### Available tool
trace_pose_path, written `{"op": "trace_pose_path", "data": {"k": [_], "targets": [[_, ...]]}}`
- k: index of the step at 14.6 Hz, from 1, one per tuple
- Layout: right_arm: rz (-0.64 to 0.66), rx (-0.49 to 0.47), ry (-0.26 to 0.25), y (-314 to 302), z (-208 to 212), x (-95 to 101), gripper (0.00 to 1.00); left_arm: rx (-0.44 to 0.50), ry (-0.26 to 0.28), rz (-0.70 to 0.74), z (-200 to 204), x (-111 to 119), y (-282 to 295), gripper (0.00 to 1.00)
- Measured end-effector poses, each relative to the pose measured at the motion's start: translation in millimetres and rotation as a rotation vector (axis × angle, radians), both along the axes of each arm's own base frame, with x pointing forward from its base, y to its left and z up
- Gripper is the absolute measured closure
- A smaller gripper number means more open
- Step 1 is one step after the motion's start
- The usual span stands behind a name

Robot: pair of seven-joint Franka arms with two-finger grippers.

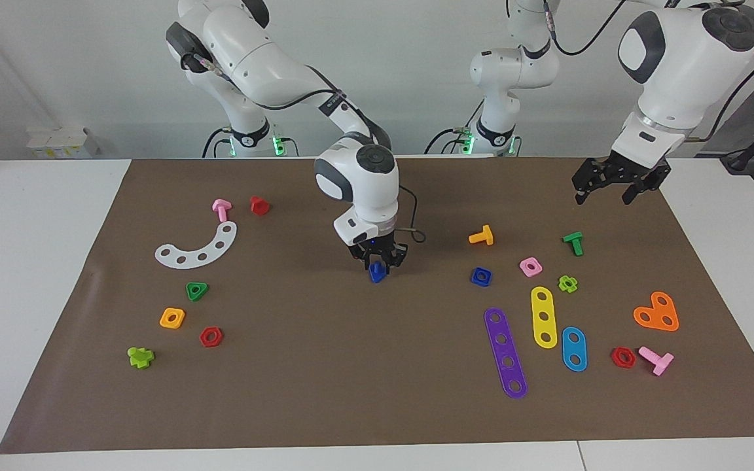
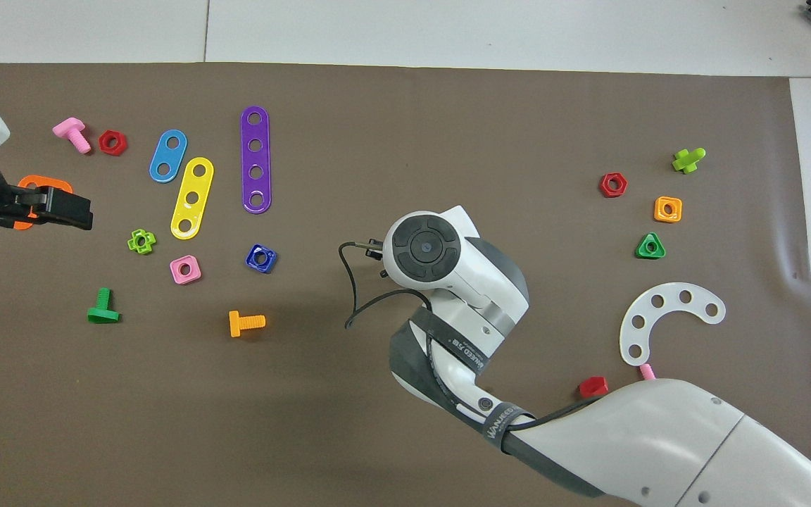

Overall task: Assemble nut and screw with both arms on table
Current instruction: 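Carry the blue triangular nut toward the mat centre and release it, then withdraw the right gripper to rest while the left gripper reaches forward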

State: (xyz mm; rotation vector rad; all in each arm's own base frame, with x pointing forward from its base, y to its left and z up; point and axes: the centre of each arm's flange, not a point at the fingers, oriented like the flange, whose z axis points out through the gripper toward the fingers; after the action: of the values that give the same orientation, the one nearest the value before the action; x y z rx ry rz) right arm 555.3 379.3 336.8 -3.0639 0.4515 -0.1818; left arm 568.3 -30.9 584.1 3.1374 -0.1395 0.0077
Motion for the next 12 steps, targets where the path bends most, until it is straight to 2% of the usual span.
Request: {"op": "trace_pose_path", "data": {"k": [3, 5, 7, 10, 12], "targets": [[-0.043, -0.038, -0.07, -24.9, 62.2, 6.9, 0.02, 0.0, 0.001, 0.0, -0.1, -0.1, 0.0, 0.0], [-0.059, -0.073, -0.104, -49.2, 100.2, 11.0, 0.0, 0.0, 0.006, -0.003, -0.6, -0.8, -1.7, 0.0], [-0.042, -0.083, -0.112, -86.7, 125.5, 24.7, 0.0, 0.0, 0.006, -0.014, -0.3, -1.4, -8.0, 0.0], [-0.012, -0.071, -0.094, -170.9, 153.5, 51.4, 0.0, 0.0, 0.005, -0.021, 0.6, -2.1, -11.7, 0.0], [0.008, -0.081, -0.068, -235.1, 172.7, 59.5, 0.0, 0.0, 0.003, -0.03, 1.7, -3.0, -16.9, 0.0]]}}
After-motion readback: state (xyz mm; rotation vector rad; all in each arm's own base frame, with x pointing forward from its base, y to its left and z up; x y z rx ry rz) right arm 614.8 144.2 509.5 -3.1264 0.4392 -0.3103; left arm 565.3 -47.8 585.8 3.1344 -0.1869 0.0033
